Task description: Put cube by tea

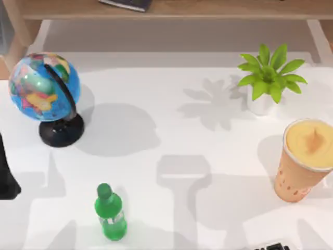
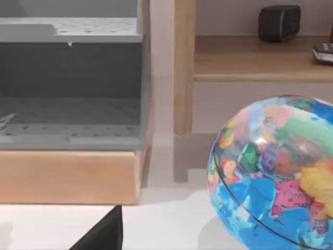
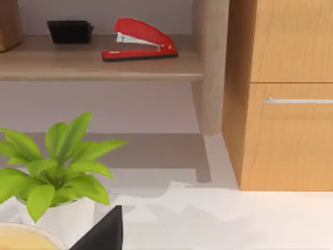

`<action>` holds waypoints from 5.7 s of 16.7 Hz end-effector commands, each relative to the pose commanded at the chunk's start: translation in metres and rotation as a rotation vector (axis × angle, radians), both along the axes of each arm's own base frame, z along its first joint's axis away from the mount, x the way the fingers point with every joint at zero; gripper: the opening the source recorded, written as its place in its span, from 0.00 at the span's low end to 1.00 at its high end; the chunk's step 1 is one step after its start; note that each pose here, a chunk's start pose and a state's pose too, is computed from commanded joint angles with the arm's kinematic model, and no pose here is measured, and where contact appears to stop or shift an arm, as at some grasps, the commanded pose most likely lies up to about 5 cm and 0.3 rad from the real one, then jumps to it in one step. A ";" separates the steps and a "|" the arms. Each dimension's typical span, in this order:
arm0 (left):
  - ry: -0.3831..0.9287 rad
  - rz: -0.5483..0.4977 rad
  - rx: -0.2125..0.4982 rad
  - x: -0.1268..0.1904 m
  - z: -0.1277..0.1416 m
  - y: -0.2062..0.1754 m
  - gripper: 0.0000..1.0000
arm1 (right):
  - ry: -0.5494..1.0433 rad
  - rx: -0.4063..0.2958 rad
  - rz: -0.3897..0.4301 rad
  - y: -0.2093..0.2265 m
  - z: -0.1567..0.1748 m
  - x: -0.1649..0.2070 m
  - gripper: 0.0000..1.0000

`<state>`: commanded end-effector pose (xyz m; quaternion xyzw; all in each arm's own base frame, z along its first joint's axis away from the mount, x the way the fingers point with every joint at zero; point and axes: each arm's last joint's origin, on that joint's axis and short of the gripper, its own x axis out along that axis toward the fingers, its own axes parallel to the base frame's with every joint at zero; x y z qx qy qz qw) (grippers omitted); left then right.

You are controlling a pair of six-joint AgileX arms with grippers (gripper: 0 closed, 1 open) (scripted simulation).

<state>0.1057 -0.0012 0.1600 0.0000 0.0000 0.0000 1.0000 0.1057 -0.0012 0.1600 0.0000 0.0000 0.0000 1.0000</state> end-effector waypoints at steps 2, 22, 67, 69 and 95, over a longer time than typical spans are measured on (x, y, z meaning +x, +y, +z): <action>0.000 0.000 0.000 0.000 0.000 0.000 1.00 | 0.000 0.000 0.000 0.000 0.000 0.000 1.00; 0.000 0.000 0.000 0.000 0.000 0.000 1.00 | 0.001 -0.004 -0.009 0.052 0.206 0.125 1.00; 0.000 0.000 0.000 0.000 0.000 0.000 1.00 | 0.000 0.000 -0.010 0.158 0.227 0.335 0.17; 0.000 0.000 0.000 0.000 0.000 0.000 1.00 | 0.000 0.000 -0.010 0.158 0.227 0.335 0.02; 0.000 0.000 0.000 0.000 0.000 0.000 1.00 | 0.033 0.218 0.088 0.167 0.292 0.276 0.00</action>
